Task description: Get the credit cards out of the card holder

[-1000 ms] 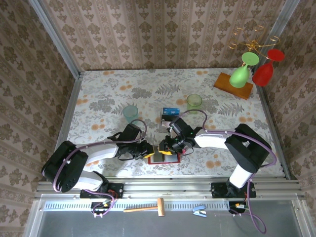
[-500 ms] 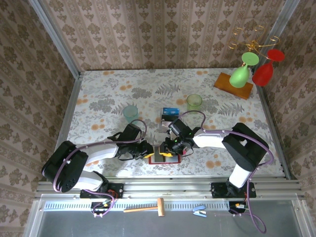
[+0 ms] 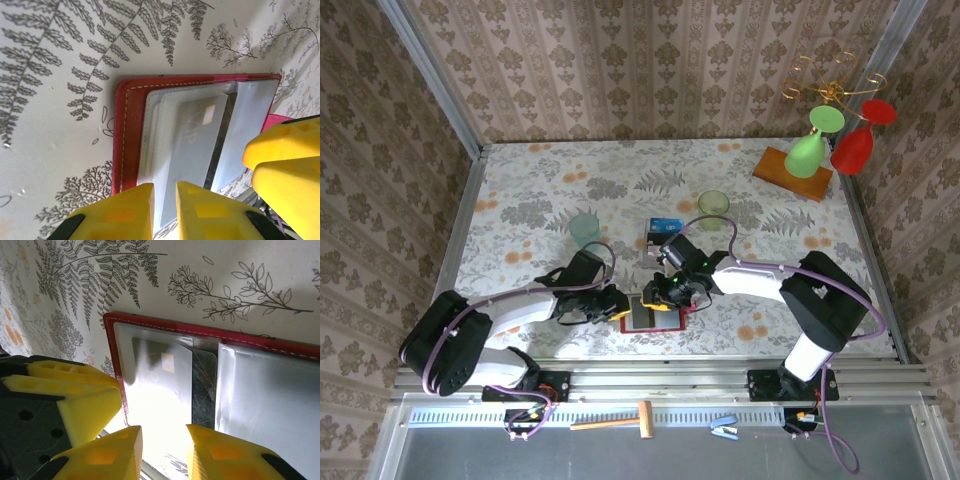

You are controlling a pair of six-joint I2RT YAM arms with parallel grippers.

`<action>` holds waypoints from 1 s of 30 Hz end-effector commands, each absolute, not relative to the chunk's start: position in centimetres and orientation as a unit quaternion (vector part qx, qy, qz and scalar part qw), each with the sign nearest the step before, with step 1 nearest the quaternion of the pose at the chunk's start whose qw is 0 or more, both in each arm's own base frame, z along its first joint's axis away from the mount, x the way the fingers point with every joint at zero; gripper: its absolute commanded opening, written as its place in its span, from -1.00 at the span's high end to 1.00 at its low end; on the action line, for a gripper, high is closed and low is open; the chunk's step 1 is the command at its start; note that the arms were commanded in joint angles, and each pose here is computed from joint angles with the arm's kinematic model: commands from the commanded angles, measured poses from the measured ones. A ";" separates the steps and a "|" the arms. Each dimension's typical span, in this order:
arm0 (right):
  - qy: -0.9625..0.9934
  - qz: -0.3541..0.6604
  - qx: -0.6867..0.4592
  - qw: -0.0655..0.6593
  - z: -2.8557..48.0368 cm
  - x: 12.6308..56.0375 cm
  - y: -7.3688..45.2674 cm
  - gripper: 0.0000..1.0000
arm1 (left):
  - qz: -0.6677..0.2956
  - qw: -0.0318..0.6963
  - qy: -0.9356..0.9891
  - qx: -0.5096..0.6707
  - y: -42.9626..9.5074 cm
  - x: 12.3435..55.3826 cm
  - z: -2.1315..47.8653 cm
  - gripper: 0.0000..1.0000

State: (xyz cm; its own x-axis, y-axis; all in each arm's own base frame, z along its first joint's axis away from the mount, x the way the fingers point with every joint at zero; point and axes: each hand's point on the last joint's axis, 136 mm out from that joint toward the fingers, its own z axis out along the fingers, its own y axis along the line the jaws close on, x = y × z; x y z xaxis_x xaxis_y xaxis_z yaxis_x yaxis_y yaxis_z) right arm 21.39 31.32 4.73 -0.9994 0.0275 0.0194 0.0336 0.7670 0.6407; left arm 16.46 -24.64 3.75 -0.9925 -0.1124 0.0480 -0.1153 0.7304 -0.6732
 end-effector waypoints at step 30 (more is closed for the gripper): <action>-0.933 -0.358 -0.031 0.027 2.7 20.4 31.1 0.37 | 0.346 0.007 -0.937 0.038 -25.7 16.1 3.3 0.55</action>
